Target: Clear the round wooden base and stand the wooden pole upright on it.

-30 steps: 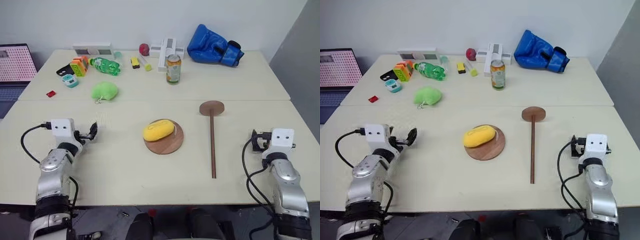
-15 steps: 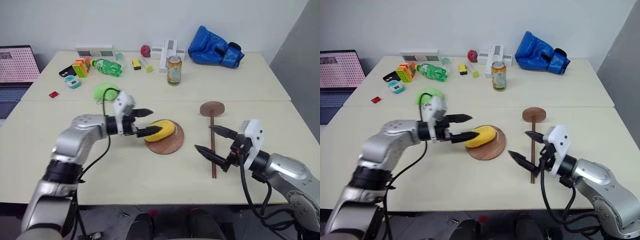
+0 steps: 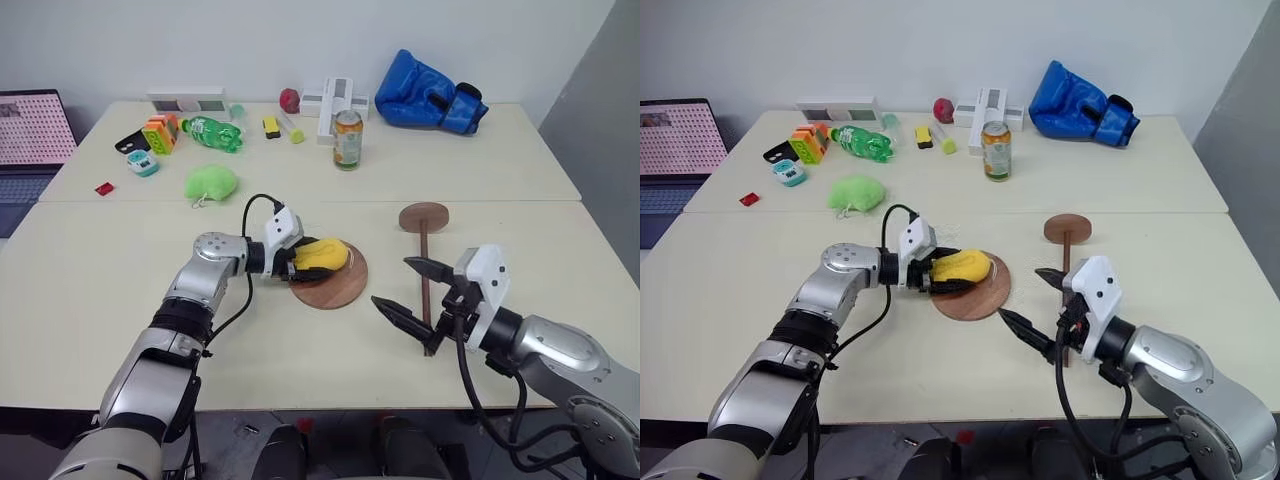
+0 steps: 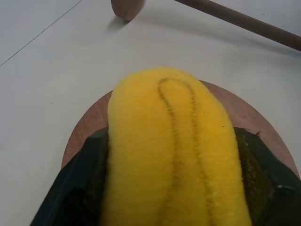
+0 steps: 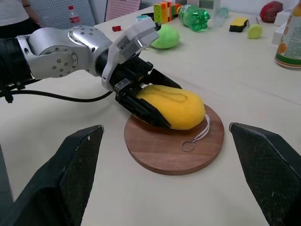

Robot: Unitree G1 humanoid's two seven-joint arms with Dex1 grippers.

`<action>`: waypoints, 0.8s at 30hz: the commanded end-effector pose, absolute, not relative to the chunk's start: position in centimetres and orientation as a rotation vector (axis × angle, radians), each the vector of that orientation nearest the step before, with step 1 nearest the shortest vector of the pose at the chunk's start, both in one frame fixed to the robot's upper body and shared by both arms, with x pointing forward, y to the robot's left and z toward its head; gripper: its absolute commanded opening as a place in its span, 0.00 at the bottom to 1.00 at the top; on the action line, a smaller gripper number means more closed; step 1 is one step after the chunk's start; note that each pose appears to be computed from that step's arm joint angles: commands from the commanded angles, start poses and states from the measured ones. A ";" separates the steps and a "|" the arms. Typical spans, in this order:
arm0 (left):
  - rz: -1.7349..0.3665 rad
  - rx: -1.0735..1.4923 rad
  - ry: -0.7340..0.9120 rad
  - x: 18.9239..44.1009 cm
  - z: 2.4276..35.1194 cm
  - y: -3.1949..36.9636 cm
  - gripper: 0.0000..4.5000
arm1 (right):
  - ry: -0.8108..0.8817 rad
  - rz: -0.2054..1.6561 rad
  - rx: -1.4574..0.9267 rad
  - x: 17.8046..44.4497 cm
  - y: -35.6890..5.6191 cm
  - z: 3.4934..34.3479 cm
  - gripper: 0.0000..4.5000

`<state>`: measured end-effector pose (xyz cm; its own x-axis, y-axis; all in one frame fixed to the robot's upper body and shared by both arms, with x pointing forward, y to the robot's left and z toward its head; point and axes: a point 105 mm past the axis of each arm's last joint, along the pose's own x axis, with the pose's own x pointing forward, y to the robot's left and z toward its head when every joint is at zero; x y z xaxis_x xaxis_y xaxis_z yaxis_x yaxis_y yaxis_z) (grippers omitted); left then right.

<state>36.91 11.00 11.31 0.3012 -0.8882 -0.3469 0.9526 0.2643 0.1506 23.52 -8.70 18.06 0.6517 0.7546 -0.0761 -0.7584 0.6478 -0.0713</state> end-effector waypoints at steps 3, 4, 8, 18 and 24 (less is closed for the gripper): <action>-1.248 0.395 0.174 37.0 12.3 11.5 0.47 | -0.009 0.881 -0.113 23.9 -8.2 19.3 1.00; -1.246 0.399 0.174 37.0 12.3 11.5 0.42 | -0.009 0.882 -0.114 24.1 -8.3 19.3 1.00; -1.114 0.325 0.116 37.8 14.9 13.6 0.39 | -0.020 0.919 -0.116 24.7 -8.0 19.7 1.00; -0.168 0.163 -0.037 40.5 19.7 31.3 0.39 | -0.095 1.162 -0.100 24.5 -4.7 21.8 1.00; 0.166 0.127 0.044 39.6 15.8 37.0 0.39 | -0.121 1.257 -0.113 24.6 -3.6 22.6 1.00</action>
<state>39.83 35.60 16.27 0.9959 0.0762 -0.0495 -0.0694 0.9894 0.1273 25.13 -3.98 21.64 0.3533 0.9355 -0.0016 -0.9294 0.3508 -0.1147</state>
